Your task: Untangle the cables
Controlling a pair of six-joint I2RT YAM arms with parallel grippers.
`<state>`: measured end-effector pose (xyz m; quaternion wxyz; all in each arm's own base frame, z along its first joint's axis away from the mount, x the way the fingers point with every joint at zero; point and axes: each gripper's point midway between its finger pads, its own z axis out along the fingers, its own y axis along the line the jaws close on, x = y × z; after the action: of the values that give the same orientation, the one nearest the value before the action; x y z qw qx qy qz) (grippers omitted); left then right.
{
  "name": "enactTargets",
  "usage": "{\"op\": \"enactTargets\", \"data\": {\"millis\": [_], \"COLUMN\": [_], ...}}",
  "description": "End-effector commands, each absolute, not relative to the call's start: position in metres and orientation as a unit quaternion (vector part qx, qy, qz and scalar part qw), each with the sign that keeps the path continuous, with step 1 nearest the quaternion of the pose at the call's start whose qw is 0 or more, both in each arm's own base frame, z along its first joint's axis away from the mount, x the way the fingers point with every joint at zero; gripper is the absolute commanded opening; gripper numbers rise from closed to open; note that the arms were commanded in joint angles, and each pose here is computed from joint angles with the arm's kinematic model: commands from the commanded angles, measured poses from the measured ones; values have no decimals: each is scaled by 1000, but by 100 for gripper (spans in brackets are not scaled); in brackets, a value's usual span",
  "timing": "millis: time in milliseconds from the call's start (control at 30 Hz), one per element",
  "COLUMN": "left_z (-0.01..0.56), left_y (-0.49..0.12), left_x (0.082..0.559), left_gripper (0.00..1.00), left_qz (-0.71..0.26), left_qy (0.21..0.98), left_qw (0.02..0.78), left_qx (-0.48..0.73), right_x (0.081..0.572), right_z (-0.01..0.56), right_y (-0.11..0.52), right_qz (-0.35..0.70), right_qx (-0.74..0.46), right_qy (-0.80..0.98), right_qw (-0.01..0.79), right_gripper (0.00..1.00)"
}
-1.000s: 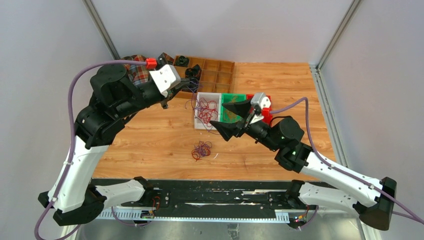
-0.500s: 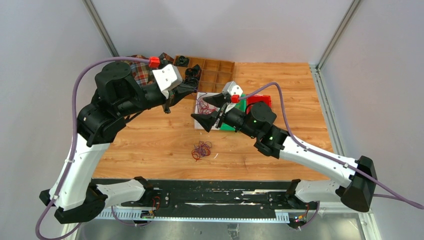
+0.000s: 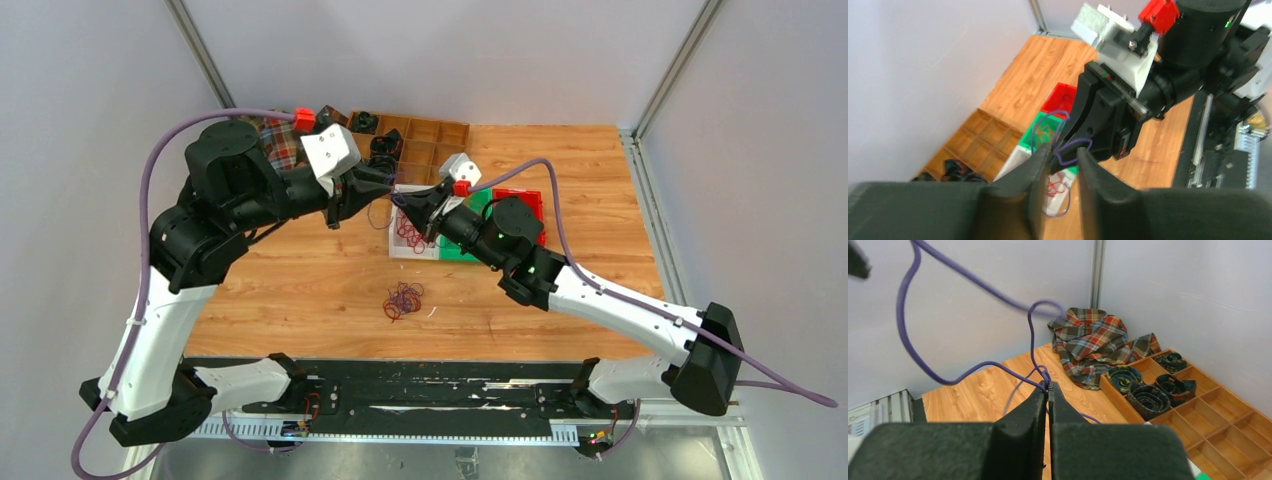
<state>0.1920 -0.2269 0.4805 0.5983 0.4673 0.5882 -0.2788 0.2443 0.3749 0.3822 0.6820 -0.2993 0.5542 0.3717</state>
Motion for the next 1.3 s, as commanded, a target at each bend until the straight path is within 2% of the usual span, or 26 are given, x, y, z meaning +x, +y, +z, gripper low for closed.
{"op": "enactTargets", "data": {"millis": [0, 67, 200, 433, 667, 767, 1067, 1167, 1267], "left_z": [470, 462, 443, 401, 371, 368, 359, 358, 359], "left_y": [-220, -213, -202, -186, -178, -175, -173, -170, -169], "left_x": [205, 219, 236, 243, 242, 239, 239, 240, 242], "left_gripper": [41, 67, 99, 98, 98, 98, 98, 98, 98], "left_qz": [-240, -205, -147, -92, -76, -73, -67, -60, -57], "left_qy": [611, 629, 652, 692, 721, 717, 718, 722, 725], "left_qw": [598, 597, 583, 526, 484, 484, 474, 474, 476], "left_qx": [460, 455, 462, 487, 489, 496, 505, 501, 494], "right_x": [258, 267, 293, 324, 350, 352, 334, 330, 334], "right_z": [395, 381, 355, 294, 261, 294, 450, 471, 464], "right_y": [343, 324, 264, 168, 133, 129, 128, 126, 127], "right_qz": [362, 353, 295, 174, 119, 140, 170, 168, 162], "right_qx": [-253, -234, -162, -73, -30, -21, -47, -53, -56], "right_qy": [566, 592, 646, 723, 754, 724, 614, 599, 607], "right_qw": [695, 686, 685, 664, 645, 675, 769, 781, 776], "right_gripper": [1, 1, 1, 0, 1, 0, 1, 1, 1]}}
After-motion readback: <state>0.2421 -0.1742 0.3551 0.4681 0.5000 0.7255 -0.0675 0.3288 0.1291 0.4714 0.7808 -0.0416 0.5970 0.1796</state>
